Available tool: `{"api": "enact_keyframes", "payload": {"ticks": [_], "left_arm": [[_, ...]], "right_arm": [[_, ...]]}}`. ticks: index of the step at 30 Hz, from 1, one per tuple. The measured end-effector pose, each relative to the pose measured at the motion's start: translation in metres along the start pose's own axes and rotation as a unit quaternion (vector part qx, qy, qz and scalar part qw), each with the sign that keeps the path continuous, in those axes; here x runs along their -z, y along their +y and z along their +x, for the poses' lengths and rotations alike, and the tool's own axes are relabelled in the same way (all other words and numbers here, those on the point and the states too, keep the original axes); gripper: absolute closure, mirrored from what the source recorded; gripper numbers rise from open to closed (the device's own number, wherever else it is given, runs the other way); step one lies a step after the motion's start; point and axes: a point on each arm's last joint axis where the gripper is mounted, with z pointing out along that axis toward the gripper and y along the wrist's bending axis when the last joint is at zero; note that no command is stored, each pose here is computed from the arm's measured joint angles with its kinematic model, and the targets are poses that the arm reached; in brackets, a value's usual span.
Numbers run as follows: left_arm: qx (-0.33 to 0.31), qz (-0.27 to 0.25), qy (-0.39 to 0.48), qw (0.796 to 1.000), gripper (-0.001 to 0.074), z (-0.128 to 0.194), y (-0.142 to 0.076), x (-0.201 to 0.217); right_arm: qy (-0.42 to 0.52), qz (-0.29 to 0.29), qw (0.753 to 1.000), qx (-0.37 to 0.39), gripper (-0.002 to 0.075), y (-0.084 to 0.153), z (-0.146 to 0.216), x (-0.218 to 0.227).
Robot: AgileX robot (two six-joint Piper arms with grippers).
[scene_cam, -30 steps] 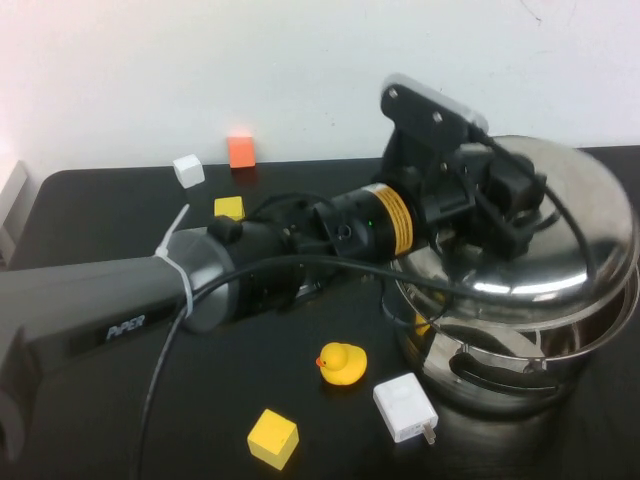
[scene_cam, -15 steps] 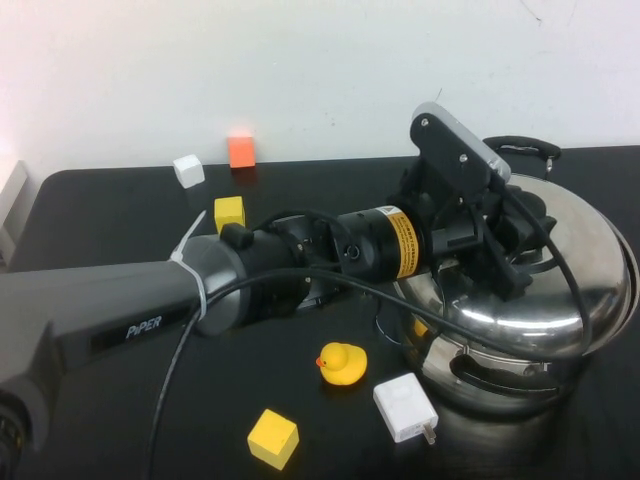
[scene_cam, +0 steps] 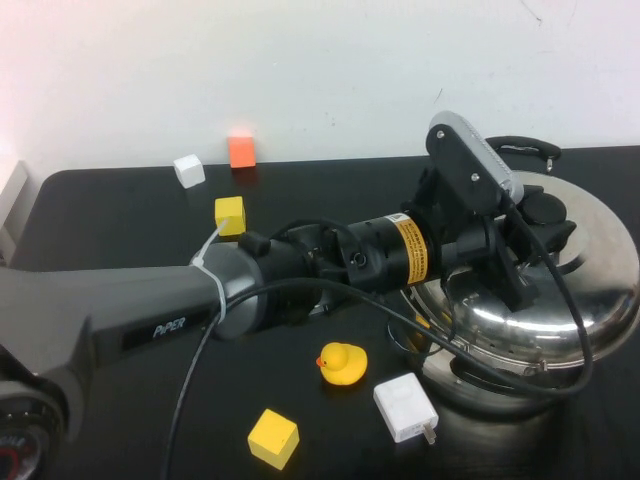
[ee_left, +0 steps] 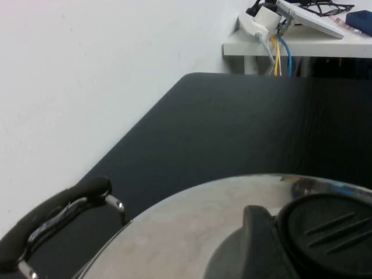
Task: Cover the pot
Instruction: Place the pot lid on the pot
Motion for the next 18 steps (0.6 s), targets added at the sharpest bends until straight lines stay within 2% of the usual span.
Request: {"api": "enact_keyframes", "payload": {"ticks": [10,18], "left_arm": [[0.024,-0.042,0.002,0.999,0.0405,0.004,0.0062,-0.0019],[0.021,-0.043,0.001,0.999,0.0405,0.0048,0.0064,-0.0022]], "right_arm": [[0.0,0.0,1.0,0.0,0.0728,0.0,0.0,0.0],[0.0,0.0,1.0,0.0,0.0728,0.0,0.0,0.0]]}}
